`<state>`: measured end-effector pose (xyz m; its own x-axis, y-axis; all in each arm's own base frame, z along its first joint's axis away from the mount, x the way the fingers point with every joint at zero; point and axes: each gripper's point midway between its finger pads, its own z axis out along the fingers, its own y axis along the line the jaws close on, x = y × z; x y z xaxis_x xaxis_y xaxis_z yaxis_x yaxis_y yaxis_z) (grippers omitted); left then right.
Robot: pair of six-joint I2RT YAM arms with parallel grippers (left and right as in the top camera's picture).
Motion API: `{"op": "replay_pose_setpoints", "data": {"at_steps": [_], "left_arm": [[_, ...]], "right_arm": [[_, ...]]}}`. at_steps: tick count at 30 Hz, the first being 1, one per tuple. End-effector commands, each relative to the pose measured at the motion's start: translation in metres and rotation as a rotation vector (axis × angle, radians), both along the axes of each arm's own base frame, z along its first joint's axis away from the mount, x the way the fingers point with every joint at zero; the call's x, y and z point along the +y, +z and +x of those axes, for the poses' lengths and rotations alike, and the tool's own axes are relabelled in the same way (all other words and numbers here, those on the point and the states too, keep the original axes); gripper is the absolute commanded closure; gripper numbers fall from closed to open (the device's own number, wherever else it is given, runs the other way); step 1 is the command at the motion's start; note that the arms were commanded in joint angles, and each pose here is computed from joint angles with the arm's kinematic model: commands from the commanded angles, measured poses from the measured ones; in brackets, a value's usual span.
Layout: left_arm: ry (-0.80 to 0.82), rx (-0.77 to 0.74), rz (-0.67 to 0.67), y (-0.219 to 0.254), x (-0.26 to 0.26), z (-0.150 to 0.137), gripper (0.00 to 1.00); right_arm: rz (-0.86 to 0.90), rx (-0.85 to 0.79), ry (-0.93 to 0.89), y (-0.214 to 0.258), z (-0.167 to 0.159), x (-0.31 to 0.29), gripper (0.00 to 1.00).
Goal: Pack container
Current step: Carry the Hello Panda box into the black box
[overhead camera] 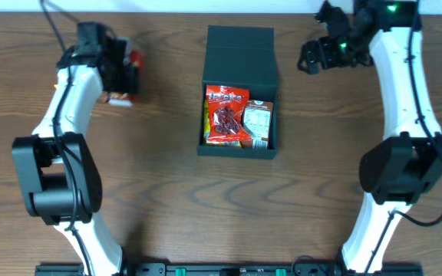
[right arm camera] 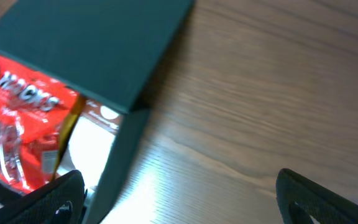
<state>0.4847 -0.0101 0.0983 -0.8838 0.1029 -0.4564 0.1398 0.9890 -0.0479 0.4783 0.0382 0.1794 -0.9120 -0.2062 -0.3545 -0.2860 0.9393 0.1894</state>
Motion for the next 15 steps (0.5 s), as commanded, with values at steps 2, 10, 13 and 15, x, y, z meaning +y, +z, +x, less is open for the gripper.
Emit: {"op": "replay_pose_setpoints", "data": {"at_steps": [2, 10, 13, 15], "left_arm": [[-0.004, -0.071, -0.039, 0.044, -0.055, 0.009, 0.34], [-0.056, -0.010, -0.139, 0.045, -0.168, -0.024, 0.37], [-0.107, 0.009, -0.159, 0.045, -0.210, -0.043, 0.37], [-0.139, 0.018, -0.170, 0.045, -0.234, -0.056, 0.36]], "right_arm": [[0.015, -0.043, -0.136, 0.024, -0.001, -0.045, 0.05], [0.011, -0.062, -0.310, 0.036, -0.013, -0.125, 0.05], [0.010, -0.060, -0.349, 0.036, -0.018, -0.143, 0.05], [0.009, -0.064, -0.364, 0.036, -0.018, -0.150, 0.05]]}}
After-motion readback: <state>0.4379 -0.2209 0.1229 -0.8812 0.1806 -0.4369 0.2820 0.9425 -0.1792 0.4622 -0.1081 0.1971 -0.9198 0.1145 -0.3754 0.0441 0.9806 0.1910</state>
